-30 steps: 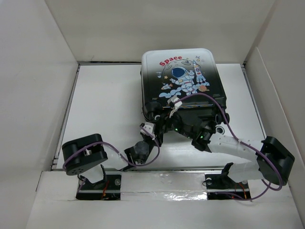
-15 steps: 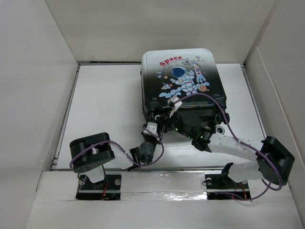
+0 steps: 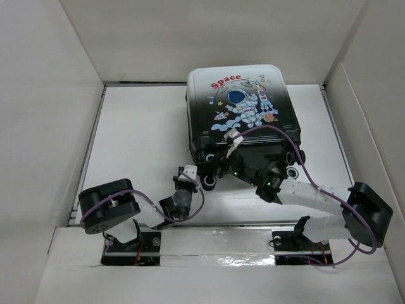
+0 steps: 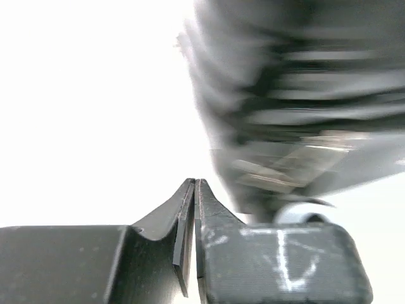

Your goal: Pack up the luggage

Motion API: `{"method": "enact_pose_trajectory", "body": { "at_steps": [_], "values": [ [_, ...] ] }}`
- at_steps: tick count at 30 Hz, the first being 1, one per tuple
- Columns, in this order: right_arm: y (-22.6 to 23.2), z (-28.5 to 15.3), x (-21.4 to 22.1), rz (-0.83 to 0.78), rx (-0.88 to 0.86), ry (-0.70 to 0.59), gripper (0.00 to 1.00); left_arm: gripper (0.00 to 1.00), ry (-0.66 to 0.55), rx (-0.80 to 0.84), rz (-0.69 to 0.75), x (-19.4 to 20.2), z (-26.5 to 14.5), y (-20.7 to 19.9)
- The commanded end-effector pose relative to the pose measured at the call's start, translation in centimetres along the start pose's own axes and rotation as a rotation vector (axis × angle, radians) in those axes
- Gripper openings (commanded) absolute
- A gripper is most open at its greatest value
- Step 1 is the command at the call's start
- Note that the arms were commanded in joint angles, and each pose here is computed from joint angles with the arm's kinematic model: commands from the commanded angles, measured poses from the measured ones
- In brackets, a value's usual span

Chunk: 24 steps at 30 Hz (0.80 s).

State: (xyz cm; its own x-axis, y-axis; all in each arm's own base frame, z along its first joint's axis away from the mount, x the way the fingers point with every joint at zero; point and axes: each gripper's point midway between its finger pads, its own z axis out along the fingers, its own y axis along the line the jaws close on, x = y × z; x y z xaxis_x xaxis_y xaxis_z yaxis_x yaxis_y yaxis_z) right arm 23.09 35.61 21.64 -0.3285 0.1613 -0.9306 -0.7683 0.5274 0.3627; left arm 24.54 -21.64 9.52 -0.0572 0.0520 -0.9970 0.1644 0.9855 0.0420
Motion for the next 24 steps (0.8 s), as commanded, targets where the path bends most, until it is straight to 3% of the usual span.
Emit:
{"method": "enact_pose_trajectory", "body": {
  "at_steps": [1,5,6,7,11,13,15,17,19,24],
  "values": [
    [5.3,-1.5,-1.9,0.022,-0.186,-0.055,0.05,0.0,-0.333,-0.115,-0.614,-10.6,-0.9,4.6],
    [5.1,-2.4,-1.9,0.014,-0.174,-0.056,0.05,0.0,-0.312,-0.135,-0.623,-9.6,-1.5,6.7],
    [4.9,-2.5,-1.6,0.013,-0.171,-0.049,0.05,0.0,-0.332,-0.12,-0.684,-10.6,-1.7,7.0],
    [4.8,-2.6,-1.3,0.014,-0.163,-0.042,0.05,0.0,-0.281,-0.098,-0.623,-9.4,-1.5,6.2],
    [4.5,-2.3,-1.5,0.009,-0.146,-0.046,0.05,0.0,-0.247,0.231,-0.613,-11.8,-2.2,-0.3],
    [4.8,-1.9,-2.1,0.003,-0.153,-0.055,0.05,0.0,-0.229,0.301,-0.577,-11.8,-2.9,-2.6],
    [4.9,-1.6,-2.4,-0.006,-0.154,-0.055,0.05,0.0,-0.226,0.321,-0.558,-12.3,-2.7,-4.0],
    [5.2,-1.2,-3.0,-0.016,-0.163,-0.059,0.05,0.1,-0.218,0.377,-0.545,-12.3,-2.7,-5.8],
    [5.4,-1.0,-3.3,-0.018,-0.166,-0.063,0.05,0.12,-0.192,0.391,-0.522,-11.6,-2.4,-6.9],
    [5.1,-0.5,-4.4,-0.03,-0.148,-0.077,0.05,0.0,-0.145,0.391,-0.508,-10.5,-2.2,-7.9]
  ]
}}
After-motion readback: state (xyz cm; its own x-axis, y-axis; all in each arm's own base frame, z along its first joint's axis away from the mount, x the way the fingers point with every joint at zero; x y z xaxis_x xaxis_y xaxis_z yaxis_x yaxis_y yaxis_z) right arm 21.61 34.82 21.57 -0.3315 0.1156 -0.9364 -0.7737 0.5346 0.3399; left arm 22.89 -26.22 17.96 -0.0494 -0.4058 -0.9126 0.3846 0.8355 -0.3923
